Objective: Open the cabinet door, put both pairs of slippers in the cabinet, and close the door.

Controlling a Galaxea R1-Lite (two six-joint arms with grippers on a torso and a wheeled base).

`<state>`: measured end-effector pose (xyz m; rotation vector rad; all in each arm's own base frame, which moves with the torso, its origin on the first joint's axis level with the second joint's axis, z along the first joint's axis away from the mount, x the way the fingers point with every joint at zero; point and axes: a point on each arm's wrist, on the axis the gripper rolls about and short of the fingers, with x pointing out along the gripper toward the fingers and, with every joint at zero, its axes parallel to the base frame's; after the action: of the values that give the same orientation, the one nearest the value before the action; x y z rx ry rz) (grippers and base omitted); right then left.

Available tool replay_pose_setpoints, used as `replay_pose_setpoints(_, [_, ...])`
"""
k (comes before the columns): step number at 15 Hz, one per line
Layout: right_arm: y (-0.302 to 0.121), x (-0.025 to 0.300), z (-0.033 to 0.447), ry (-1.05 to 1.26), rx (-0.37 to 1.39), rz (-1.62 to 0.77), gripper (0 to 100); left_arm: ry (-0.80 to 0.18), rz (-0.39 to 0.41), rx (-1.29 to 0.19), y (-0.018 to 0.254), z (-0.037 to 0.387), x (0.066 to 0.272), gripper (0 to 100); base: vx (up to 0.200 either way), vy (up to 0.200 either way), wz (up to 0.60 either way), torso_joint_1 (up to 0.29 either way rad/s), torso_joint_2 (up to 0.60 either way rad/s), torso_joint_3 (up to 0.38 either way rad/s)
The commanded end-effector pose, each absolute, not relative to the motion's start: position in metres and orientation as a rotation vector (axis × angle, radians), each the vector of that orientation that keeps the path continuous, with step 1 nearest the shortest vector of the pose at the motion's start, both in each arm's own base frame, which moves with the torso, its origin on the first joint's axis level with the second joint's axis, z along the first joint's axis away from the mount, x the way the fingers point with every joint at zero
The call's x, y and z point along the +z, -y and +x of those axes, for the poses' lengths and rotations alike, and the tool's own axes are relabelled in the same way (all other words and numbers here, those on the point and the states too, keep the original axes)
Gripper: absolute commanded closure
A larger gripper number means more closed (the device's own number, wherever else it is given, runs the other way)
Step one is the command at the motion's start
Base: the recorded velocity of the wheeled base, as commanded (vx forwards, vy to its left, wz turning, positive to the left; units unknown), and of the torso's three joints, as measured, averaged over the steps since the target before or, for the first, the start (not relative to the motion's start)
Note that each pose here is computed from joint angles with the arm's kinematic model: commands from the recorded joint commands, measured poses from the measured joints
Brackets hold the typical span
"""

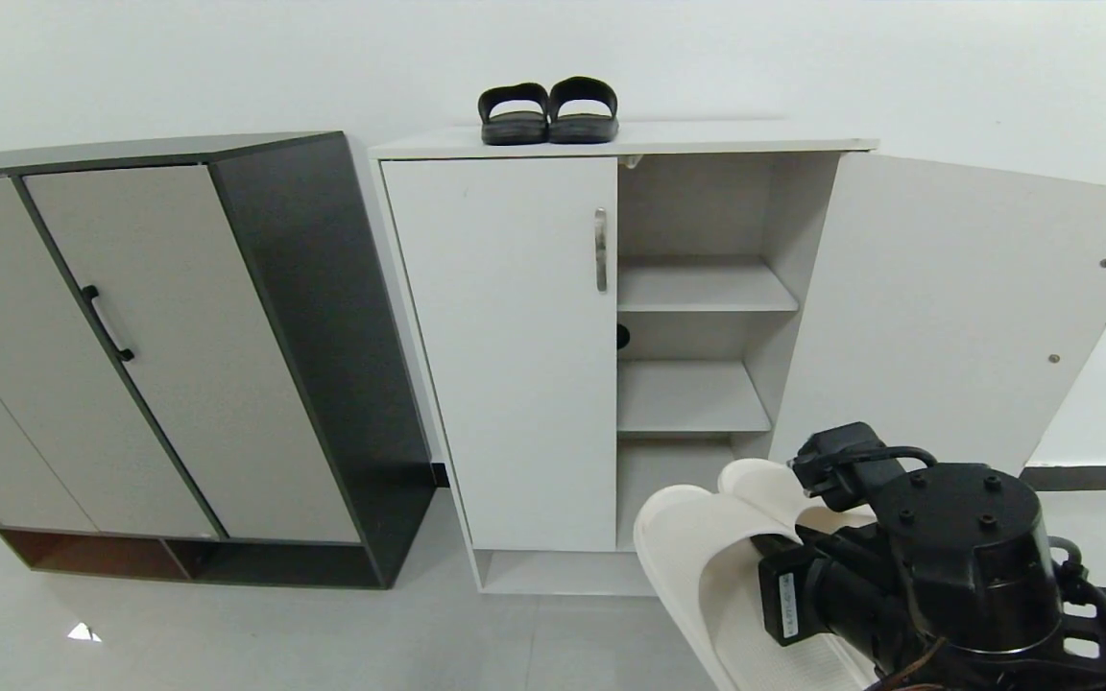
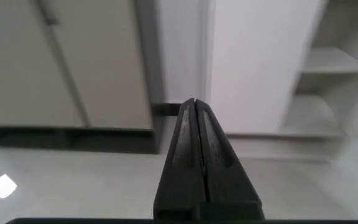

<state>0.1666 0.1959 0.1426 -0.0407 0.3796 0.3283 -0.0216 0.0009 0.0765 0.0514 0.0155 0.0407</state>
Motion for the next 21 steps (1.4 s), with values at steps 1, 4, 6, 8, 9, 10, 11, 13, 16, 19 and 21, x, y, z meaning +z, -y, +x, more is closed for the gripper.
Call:
replay_pose_setpoints(1, [-0.197,0.143,0.166,-0.371,0.333,-0.036,100,0.0,0.049,-0.002,0.0,-0.023,0.075,100,0.0,0.0,0.0,0.0,0.0,0.0])
replay_pose_setpoints(4, [-0.203,0.142,0.17,-0.366,0.338,-0.029,100,0.0,0.028,-0.002,0.0,-0.023,0.075,100,0.0,0.0,0.0,0.0,0.0,0.0])
replay_pose_setpoints(6, [-0.207,0.139,0.173,-0.366,0.342,-0.023,100,0.0,0.026,-0.002,0.0,-0.023,0.075,100,0.0,0.0,0.0,0.0,0.0,0.0])
replay_pose_setpoints(8, [-0.211,0.137,0.177,-0.344,0.337,-0.006,100,0.0,0.026,-0.002,0.0,-0.023,0.075,100,0.0,0.0,0.0,0.0,0.0,0.0])
replay_pose_setpoints(9, [-0.213,0.135,0.178,-0.342,0.336,-0.006,100,0.0,0.026,-0.002,0.0,-0.023,0.075,100,0.0,0.0,0.0,0.0,0.0,0.0])
replay_pose_setpoints(10, [-0.215,0.131,0.18,-0.348,0.331,-0.011,100,0.0,0.026,-0.002,0.0,-0.023,0.075,100,0.0,0.0,0.0,0.0,0.0,0.0])
replay_pose_setpoints(11, [-0.217,0.127,0.181,-0.359,0.328,-0.022,100,0.0,0.026,-0.002,0.0,-0.023,0.075,100,0.0,0.0,0.0,0.0,0.0,0.0])
replay_pose_setpoints(13, [-0.224,0.122,0.187,-0.366,0.315,-0.025,100,0.0,0.026,-0.002,0.0,-0.023,0.075,100,0.0,0.0,0.0,0.0,0.0,0.0])
replay_pose_setpoints(16, [-0.236,0.122,0.198,-0.343,0.256,-0.003,100,0.0,0.026,-0.002,0.0,-0.023,0.075,100,0.0,-0.067,0.0,0.001,0.0,-0.001])
replay_pose_setpoints(19, [-0.248,0.114,0.209,-0.338,0.208,-0.003,100,0.0,0.026,-0.002,0.0,-0.023,0.075,100,0.0,-0.2,0.0,0.002,0.0,-0.001])
replay_pose_setpoints(21, [-0.256,0.112,0.215,-0.324,0.173,0.018,100,0.0,0.026,-0.002,0.0,-0.023,0.075,100,0.0,-0.2,0.0,0.005,0.0,0.007])
